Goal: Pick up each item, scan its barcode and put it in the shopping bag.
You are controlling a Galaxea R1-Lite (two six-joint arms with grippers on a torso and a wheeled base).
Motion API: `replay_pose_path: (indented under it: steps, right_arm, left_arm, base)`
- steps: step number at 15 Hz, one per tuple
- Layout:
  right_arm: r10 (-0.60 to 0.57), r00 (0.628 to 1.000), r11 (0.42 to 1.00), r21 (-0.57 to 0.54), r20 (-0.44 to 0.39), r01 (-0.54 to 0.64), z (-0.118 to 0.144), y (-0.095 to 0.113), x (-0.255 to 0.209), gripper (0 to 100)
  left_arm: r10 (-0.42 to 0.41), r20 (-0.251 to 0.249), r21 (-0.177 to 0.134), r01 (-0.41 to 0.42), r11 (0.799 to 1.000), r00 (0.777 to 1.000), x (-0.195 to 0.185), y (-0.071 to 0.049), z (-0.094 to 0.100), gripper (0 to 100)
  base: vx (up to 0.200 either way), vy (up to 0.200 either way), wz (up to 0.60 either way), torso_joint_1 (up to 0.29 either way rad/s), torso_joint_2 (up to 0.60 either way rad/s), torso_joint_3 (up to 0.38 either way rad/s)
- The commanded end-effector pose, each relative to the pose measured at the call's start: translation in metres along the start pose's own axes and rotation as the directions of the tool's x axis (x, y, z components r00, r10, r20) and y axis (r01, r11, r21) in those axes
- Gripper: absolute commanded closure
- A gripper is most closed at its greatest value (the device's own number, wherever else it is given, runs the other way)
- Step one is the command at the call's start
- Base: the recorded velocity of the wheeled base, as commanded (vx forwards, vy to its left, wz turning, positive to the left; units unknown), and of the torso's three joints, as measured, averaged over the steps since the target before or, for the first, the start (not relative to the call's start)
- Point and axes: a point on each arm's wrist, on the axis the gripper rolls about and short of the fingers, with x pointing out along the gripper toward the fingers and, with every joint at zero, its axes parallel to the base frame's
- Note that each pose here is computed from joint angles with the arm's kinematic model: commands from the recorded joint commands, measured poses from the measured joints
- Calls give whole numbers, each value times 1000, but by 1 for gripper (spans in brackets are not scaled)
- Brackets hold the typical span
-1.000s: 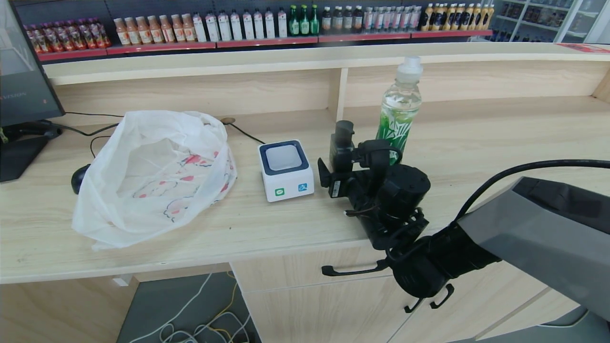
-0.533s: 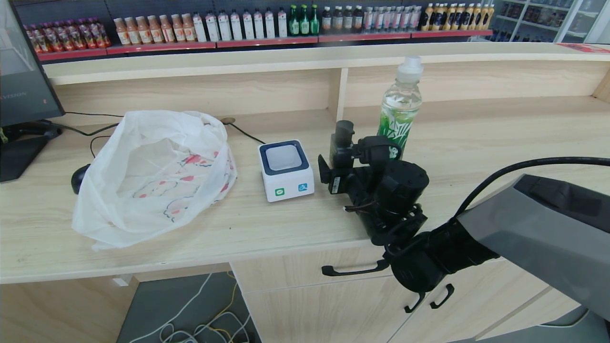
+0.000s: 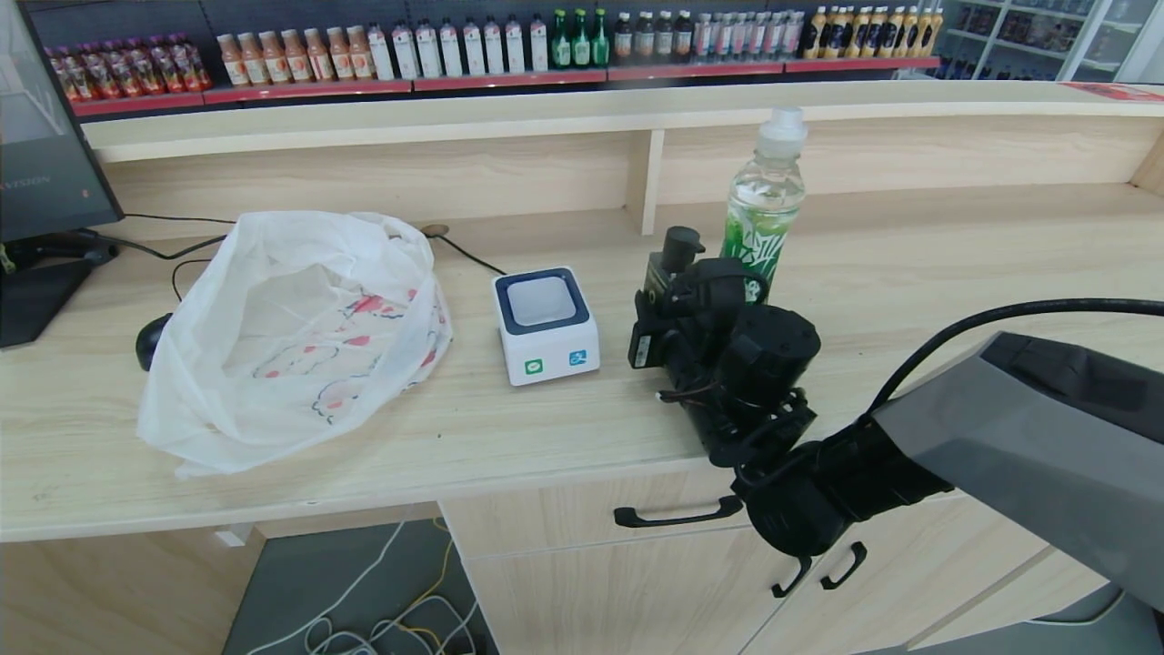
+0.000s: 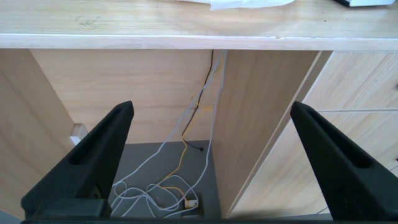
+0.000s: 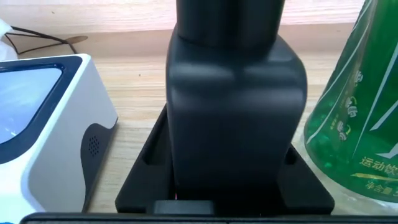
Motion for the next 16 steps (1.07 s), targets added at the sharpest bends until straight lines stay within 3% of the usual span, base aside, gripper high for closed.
replay_pose_path:
  steps: [1,9,16]
  right_arm:
    - [-3,1000,1000,5,13,3,6,-1,-1,100]
    - [-8,997,1000,19,78,6,29,-3,-6,100]
    - [-21,993,1000,18,114,19,45,-7,-53,100]
  left_arm:
    - [0,-1,0,0,1000,1000,0,0,0,0]
    - [0,-1,0,0,1000,1000,0,0,0,0]
    - [0,-1,-1,0,1000,1000,0,0,0,0]
  base:
    - [0,0,0,0,0,0]
    - [0,0,0,0,0,0]
    - [0,0,0,0,0,0]
